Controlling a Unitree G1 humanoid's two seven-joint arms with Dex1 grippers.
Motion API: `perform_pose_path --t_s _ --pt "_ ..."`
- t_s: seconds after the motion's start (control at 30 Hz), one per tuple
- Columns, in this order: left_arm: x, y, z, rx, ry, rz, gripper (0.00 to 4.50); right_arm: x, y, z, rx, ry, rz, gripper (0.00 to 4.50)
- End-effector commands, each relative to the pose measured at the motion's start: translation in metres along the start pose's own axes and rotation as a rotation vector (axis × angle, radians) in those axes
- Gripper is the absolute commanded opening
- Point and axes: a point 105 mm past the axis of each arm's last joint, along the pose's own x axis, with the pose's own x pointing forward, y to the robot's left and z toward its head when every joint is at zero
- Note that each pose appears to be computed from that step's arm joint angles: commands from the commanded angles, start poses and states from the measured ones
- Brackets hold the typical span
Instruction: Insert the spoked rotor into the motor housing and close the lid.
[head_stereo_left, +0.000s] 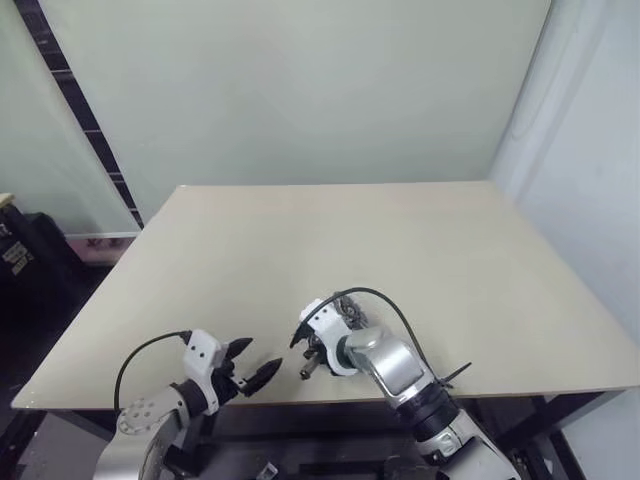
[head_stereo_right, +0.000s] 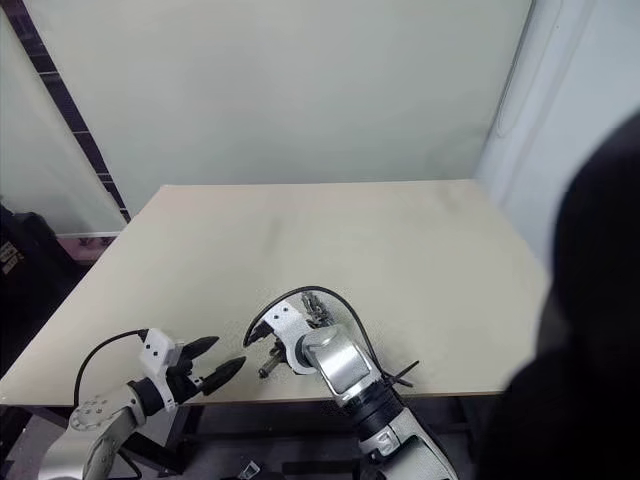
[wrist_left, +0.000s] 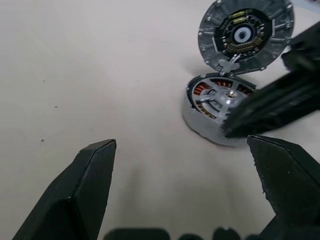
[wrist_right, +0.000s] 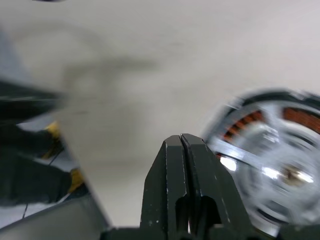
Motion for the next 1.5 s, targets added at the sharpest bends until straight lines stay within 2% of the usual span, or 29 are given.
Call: perform_pose_path --t_s 0.03,0.2,0.27,0.37,0.5,0.67,0.9,1.3,1.4,1.5 --pt "0.005 -0.008 0.014 0.021 -0.045 -0.032 4.5 -0.002 0.008 0.03 -0.063 -0.085 0.02 0.02" --pt "0.008 -0.01 0.015 0.024 -0.04 -0.049 4.5 -0.015 0.009 0.039 -0.303 -0.079 0.064 0.02" --pt "0.009 -0.01 0.015 0.027 -0.036 -0.054 4.5 -0.021 0.01 0.039 -0.362 -0.056 0.094 0.39" --pt "0.013 -0.01 0.016 0.034 -0.03 -0.073 4.5 -0.033 0.007 0.044 -0.467 -0.028 0.12 1.22" --pt "0.019 -0.014 0.017 0.037 -0.024 -0.108 4.5 -0.044 0.001 0.043 -0.579 0.029 0.139 2.74" --pt "0.024 -0.02 0.014 0.043 0.0 -0.148 4.5 -0.054 -0.008 0.025 -0.709 0.144 0.159 4.48" --pt "0.024 -0.023 0.011 0.045 0.016 -0.161 4.5 -0.052 -0.017 0.004 -0.852 0.259 0.146 4.48" --pt "0.023 -0.024 0.009 0.051 0.028 -0.163 4.5 -0.036 -0.014 -0.004 -0.87 0.276 0.156 4.48" --pt "0.023 -0.024 0.009 0.052 0.029 -0.161 4.5 -0.032 -0.019 -0.009 -0.849 0.295 0.142 3.91" --pt "0.023 -0.024 0.009 0.052 0.028 -0.158 4.5 -0.03 -0.024 -0.012 -0.838 0.307 0.128 2.84"
